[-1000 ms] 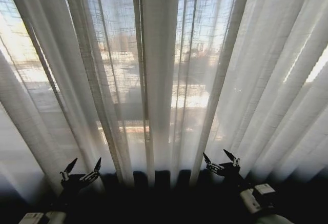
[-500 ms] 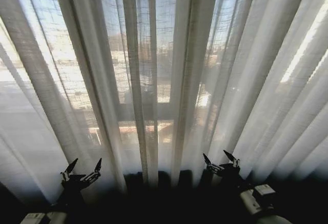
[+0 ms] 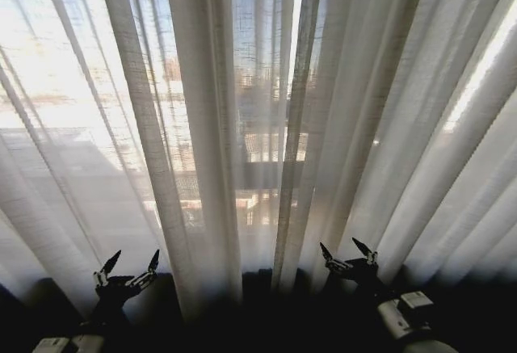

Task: Open the curtains by pulling them apart, changing their state from closed to fully open.

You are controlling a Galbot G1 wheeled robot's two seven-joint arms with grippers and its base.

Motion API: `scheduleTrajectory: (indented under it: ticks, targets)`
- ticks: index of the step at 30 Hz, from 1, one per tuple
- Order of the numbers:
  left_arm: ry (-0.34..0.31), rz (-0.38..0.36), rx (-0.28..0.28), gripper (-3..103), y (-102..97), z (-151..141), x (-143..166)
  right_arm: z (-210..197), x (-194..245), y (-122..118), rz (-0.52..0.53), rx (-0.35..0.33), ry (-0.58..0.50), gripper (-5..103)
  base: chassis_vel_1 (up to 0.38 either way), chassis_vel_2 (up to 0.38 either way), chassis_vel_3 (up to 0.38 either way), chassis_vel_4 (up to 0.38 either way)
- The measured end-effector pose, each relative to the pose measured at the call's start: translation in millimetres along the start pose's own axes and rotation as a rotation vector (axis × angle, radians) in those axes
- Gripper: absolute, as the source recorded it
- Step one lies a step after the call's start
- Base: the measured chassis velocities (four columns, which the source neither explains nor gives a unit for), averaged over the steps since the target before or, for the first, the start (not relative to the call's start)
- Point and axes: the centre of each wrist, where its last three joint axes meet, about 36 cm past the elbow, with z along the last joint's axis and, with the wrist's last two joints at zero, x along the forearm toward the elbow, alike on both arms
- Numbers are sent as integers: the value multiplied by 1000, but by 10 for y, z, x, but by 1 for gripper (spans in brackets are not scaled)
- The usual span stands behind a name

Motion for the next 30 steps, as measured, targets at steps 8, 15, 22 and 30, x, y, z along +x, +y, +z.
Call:
scheduleTrajectory:
  ticks: [8,15,22,30]
  targets:
    - [-6,8,-7,100,-25,-36,9,111,-174,-140,0,-131,48,100,144,137,-134,-157]
    - [-14,16,-8,100,-59,-81,27,152,-443,-344,42,-169,58,100,-32,-30,13,21]
    - [-22,16,-31,100,-48,-135,82,36,-751,-455,25,-218,65,100,-10,-4,7,3]
    - [-27,11,-34,100,-77,-187,118,-47,-921,-382,-25,-213,61,100,0,0,0,0]
